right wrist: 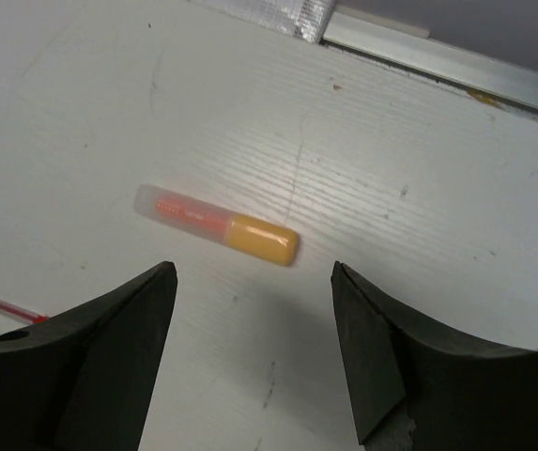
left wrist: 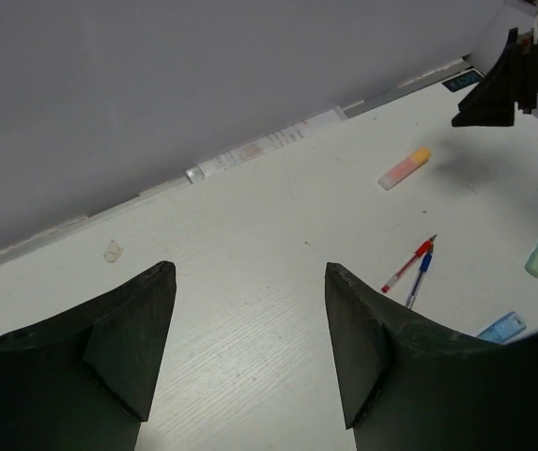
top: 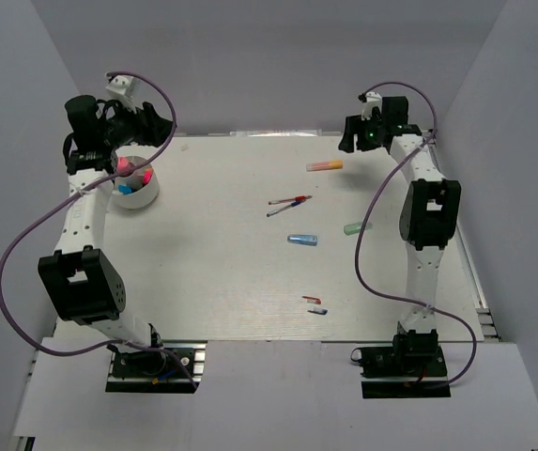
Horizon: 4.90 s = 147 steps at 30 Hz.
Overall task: Sort the stationery into containers
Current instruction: Grab a piece of stationery with the right arm, then pass the stationery from the right arm to the left
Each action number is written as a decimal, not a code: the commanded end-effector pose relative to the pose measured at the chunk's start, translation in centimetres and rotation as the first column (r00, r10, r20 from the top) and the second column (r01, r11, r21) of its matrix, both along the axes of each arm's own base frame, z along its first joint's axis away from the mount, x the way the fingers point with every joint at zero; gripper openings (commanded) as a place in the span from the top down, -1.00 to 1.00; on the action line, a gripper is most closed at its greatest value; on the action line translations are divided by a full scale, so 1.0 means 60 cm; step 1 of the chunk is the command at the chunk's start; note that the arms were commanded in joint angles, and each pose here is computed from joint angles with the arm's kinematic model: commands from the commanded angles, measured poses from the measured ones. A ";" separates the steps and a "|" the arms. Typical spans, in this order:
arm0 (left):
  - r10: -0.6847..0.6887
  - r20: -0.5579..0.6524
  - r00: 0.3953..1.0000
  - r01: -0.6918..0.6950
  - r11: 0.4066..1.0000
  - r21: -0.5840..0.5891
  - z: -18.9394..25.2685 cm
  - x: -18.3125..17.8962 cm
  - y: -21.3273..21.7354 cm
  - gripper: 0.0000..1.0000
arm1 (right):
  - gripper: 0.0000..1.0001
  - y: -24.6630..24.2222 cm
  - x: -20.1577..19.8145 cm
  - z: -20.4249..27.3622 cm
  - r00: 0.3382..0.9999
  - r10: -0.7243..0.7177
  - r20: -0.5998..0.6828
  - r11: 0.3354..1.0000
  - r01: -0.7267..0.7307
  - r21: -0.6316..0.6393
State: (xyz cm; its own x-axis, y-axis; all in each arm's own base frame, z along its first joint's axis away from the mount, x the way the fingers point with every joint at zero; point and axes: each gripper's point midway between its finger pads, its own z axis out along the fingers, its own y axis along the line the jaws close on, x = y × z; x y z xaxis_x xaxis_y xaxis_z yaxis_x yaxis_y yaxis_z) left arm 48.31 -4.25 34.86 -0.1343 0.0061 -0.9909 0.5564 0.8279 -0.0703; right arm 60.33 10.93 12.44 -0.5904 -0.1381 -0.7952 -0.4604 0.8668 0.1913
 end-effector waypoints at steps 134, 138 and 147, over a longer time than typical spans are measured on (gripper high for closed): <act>-0.955 0.266 0.132 0.217 0.290 0.932 -0.206 -0.454 -0.633 -0.42 | 1.00 0.169 -0.518 0.071 0.768 -0.049 -0.638 0.960 0.214 0.183; -0.956 0.253 0.151 0.218 0.281 0.934 -0.219 -0.442 -0.644 -0.43 | 1.00 0.177 -0.521 0.074 0.775 -0.033 -0.631 0.964 0.193 0.186; -0.943 0.241 0.228 0.220 0.292 0.931 -0.240 -0.401 -0.657 -0.22 | 1.00 0.191 -0.532 0.085 0.800 0.002 -0.600 0.972 0.141 0.191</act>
